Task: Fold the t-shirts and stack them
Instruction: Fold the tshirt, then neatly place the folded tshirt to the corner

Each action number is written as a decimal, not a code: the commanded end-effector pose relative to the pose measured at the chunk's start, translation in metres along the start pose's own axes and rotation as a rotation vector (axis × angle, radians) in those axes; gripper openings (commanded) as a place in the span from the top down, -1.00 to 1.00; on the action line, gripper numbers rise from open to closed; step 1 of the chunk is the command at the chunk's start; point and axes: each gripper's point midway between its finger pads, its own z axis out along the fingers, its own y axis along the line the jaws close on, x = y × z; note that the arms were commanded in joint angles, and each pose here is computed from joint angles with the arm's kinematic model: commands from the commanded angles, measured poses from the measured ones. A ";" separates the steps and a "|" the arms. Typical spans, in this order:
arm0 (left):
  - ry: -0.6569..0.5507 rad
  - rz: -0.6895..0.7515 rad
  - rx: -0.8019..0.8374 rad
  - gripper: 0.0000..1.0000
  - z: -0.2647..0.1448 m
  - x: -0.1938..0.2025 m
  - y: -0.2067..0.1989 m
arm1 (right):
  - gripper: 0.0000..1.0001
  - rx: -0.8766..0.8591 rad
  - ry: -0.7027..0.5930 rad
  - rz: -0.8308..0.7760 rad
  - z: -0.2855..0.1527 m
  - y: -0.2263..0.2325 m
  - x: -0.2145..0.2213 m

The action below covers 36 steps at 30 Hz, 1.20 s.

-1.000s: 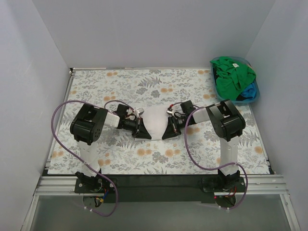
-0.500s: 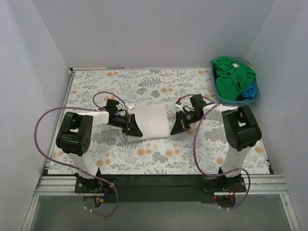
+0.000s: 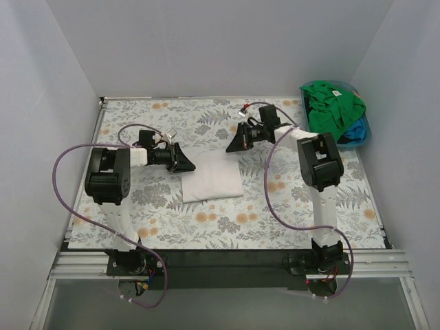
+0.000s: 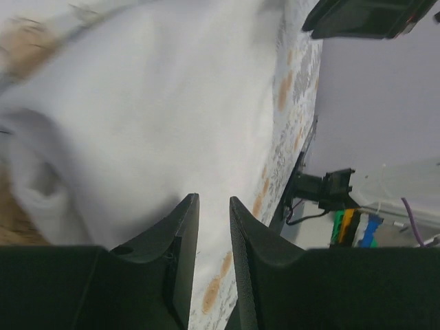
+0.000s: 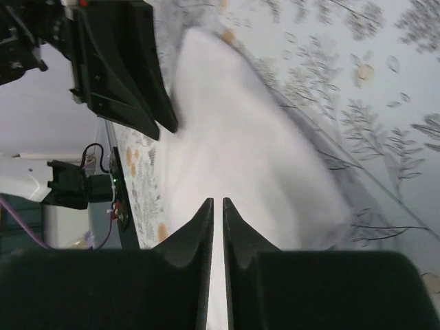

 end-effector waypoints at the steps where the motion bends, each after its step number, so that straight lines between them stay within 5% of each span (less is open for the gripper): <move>1: -0.094 -0.010 -0.021 0.53 -0.005 -0.041 0.015 | 0.70 -0.008 -0.012 0.067 0.020 -0.028 -0.005; 9: -0.155 -0.129 -0.088 0.53 -0.016 -0.071 0.076 | 0.70 0.080 -0.007 0.144 0.028 -0.083 0.015; 14: -0.205 -0.014 -0.077 0.50 -0.031 -0.109 0.058 | 0.67 0.094 -0.017 0.141 0.010 -0.067 0.023; 20: -0.321 0.212 -0.144 0.31 -0.073 -0.148 -0.016 | 0.07 0.000 -0.084 -0.003 -0.019 0.006 -0.021; 21: -0.371 0.285 -0.190 0.21 -0.087 -0.151 -0.039 | -0.41 -0.013 -0.109 -0.072 -0.030 0.027 -0.033; 22: -0.413 0.291 -0.298 0.10 -0.096 -0.153 -0.038 | -0.69 -0.015 -0.122 -0.100 -0.037 0.036 -0.037; 24: -0.391 0.361 -0.369 -0.17 -0.090 -0.139 -0.055 | -0.96 -0.016 -0.160 -0.171 -0.055 0.062 -0.047; 28: -0.271 0.555 -0.597 -0.54 -0.059 -0.080 -0.080 | -0.97 0.067 -0.207 -0.216 -0.095 0.072 -0.050; 31: -0.167 0.521 -0.565 -0.82 -0.039 -0.036 -0.083 | -0.97 0.162 -0.229 -0.231 -0.120 0.060 -0.046; 36: -0.073 0.495 -0.777 -0.85 0.006 0.013 -0.056 | -0.97 0.341 -0.189 -0.270 -0.149 0.035 -0.021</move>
